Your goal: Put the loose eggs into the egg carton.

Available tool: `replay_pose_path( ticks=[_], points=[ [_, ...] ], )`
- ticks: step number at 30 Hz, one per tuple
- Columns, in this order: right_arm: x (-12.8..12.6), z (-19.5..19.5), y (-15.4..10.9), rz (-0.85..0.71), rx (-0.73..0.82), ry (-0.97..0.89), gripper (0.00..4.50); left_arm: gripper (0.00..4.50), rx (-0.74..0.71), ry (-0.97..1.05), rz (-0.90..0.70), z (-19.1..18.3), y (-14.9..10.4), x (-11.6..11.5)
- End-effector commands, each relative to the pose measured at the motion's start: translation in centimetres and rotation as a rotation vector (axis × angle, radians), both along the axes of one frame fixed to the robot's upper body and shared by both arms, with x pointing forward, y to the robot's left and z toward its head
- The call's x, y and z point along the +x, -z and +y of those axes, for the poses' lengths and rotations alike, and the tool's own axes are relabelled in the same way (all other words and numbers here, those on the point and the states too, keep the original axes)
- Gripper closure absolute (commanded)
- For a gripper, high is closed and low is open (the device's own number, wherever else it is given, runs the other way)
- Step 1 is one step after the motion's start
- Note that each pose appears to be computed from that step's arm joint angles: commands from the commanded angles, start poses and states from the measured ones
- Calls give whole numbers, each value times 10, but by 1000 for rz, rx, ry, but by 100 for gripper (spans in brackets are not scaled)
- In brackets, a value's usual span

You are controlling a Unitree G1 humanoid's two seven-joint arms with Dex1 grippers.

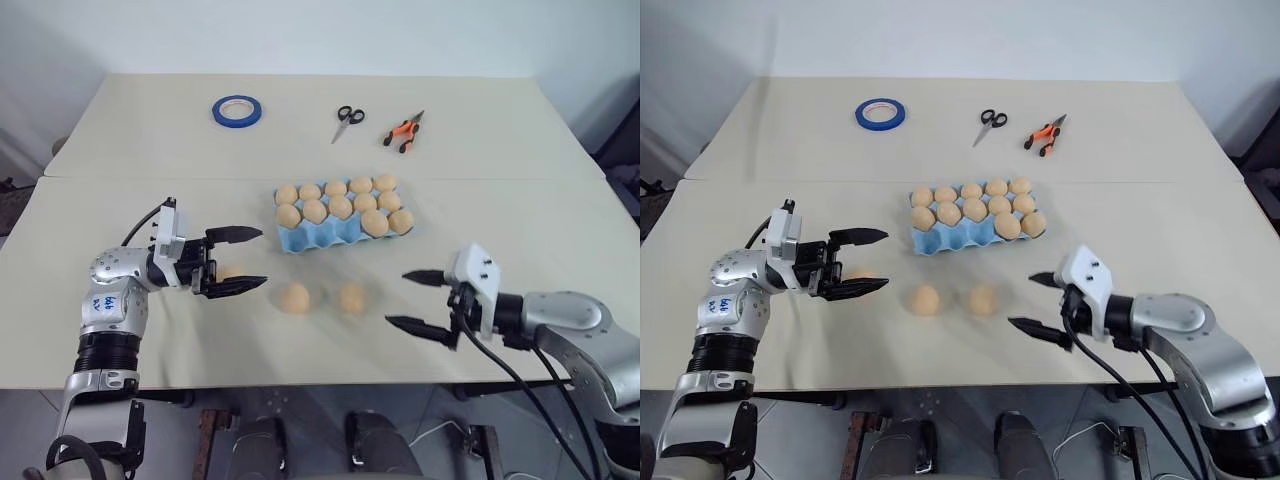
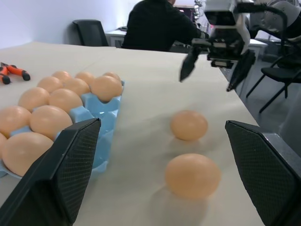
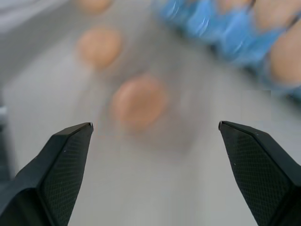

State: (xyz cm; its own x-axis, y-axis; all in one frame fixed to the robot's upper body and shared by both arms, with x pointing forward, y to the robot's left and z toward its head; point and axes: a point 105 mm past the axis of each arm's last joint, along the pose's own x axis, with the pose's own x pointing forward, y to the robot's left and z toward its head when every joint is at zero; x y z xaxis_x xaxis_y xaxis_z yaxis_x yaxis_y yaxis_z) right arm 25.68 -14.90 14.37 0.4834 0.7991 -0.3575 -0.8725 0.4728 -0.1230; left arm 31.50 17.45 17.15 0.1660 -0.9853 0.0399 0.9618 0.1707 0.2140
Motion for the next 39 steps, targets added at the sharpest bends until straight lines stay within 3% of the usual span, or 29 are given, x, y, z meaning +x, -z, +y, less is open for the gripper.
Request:
replay_pose_path(
  ticks=[1,7,13,18,23,33,39],
  points=[
    [-5,2,-13,-96,7,-38,1,0,-10,1,-26,7,-6,-2],
    [-10,8,-12,-140,49,-59,1,0,-19,4,-36,10,-8,-5],
    [7,13,-16,-228,112,13,1,0,-23,-7,-40,11,-8,-5],
    [16,39,9,-176,103,-54,1,0,-23,-3,-37,8,-6,-7],
    [31,60,17,-162,111,-80,1,0,-26,-8,-41,8,-7,-8],
    [49,68,34,-104,47,-71,1,0,-24,-36,-47,13,-7,-13],
    [48,68,24,-135,67,-83,199,0,-23,-51,-53,14,-8,-13]
  ],
)
